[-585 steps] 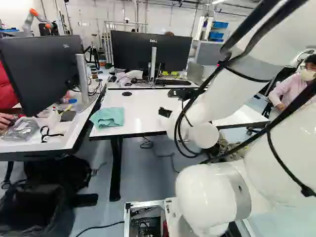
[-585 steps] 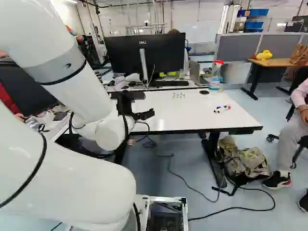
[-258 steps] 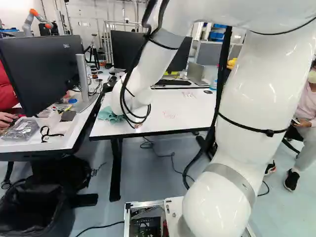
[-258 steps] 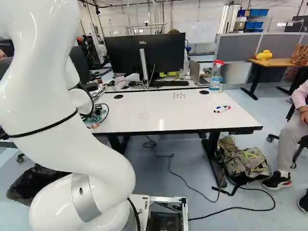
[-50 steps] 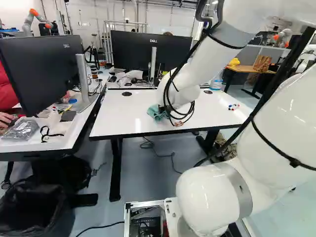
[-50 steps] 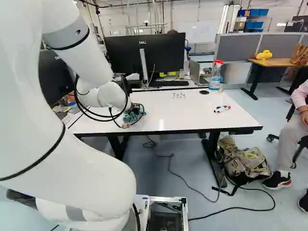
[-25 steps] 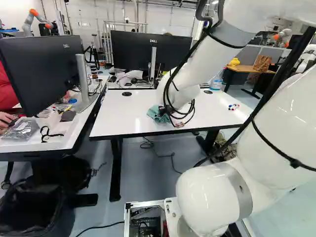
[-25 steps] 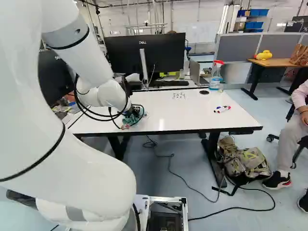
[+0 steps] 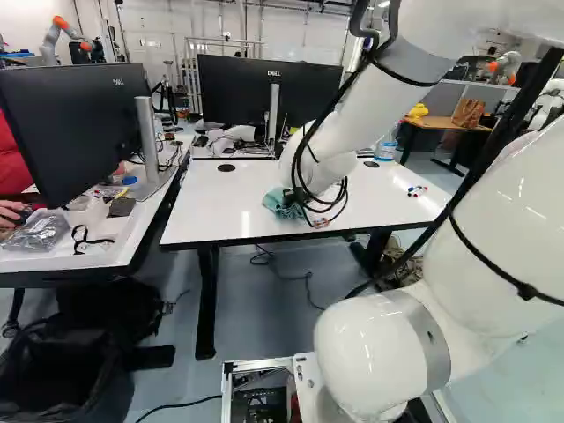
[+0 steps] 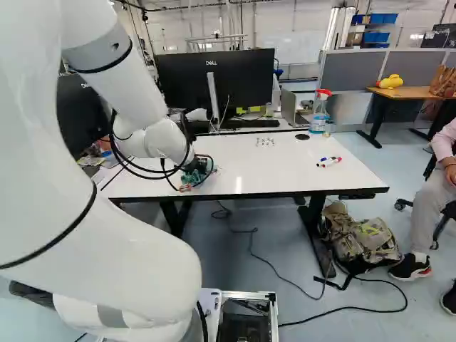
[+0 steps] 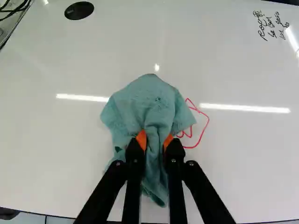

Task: Clean the table with the green towel

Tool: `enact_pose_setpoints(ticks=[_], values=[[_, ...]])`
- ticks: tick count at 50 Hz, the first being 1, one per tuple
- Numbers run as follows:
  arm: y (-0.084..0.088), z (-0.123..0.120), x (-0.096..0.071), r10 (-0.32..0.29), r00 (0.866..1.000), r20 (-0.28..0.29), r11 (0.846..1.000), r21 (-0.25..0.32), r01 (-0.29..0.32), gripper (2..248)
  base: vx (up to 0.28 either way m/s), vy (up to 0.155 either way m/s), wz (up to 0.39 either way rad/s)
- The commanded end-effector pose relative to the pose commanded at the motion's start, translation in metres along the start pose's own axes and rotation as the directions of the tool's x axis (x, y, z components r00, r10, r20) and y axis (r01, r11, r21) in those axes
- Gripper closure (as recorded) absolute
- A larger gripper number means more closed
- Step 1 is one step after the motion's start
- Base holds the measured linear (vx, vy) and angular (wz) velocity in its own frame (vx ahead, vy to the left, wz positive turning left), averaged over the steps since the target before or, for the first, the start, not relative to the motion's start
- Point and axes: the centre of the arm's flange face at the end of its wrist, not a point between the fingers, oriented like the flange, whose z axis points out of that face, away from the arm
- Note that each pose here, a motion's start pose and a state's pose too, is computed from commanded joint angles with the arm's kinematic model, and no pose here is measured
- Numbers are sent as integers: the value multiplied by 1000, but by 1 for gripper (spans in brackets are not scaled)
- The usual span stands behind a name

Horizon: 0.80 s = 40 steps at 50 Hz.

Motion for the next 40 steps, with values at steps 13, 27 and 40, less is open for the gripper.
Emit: enact_pose_setpoints(ticks=[13, 27, 40], values=[[6, -6, -8, 14, 1000, -2, 1000, -11, -14, 192, 0, 0, 0], [18, -18, -28, 44, 999, -10, 998, -35, -44, 192, 0, 0, 0], [37, -19, -29, 88, 996, -12, 994, -69, -88, 192, 0, 0, 0]])
